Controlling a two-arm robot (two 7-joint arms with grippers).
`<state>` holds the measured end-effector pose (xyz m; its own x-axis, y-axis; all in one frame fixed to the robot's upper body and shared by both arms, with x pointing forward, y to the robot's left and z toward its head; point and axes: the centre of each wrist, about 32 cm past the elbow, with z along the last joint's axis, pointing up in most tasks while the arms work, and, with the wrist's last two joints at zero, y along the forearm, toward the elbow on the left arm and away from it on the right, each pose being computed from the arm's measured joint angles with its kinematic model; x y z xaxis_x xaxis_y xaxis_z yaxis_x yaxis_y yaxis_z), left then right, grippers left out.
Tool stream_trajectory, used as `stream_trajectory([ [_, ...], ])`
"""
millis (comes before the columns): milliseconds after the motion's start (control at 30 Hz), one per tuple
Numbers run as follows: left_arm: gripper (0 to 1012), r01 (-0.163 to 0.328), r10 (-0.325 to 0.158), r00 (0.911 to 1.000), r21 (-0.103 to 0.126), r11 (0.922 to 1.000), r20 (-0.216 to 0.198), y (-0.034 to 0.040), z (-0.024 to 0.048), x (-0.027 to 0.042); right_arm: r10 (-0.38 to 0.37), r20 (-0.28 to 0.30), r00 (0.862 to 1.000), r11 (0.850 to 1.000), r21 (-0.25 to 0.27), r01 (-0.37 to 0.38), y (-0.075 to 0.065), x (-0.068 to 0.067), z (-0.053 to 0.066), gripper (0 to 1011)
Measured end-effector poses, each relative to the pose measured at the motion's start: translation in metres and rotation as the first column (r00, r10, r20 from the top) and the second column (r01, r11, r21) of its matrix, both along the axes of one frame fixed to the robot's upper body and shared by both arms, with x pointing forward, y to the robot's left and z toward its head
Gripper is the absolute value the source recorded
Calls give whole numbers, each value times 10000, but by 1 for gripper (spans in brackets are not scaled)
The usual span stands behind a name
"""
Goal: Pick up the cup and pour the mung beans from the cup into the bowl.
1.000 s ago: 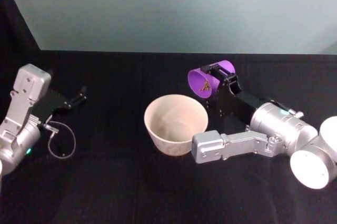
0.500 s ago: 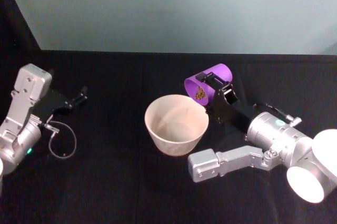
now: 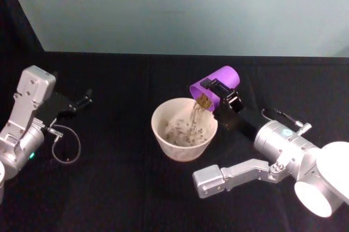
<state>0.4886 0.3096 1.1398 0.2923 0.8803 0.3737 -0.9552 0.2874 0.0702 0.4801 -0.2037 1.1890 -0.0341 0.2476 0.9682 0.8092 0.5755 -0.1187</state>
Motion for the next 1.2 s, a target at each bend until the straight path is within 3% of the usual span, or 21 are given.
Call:
stream_trajectory([
  [533,1000,-1,1,10000,1,10000,-1,0,0,0,109,1131,9935,9931,-1172,25,32,-39,-58,729],
  [967,1000,0,0,10000,1,10000,-1,0,0,0,699,2472,9664,9637,-2669,-15,55,-79,-73,729],
  [1200,1000,0,0,10000,1,10000,-1,0,0,0,808,2863,9547,9538,-3003,94,46,-74,-73,729],
])
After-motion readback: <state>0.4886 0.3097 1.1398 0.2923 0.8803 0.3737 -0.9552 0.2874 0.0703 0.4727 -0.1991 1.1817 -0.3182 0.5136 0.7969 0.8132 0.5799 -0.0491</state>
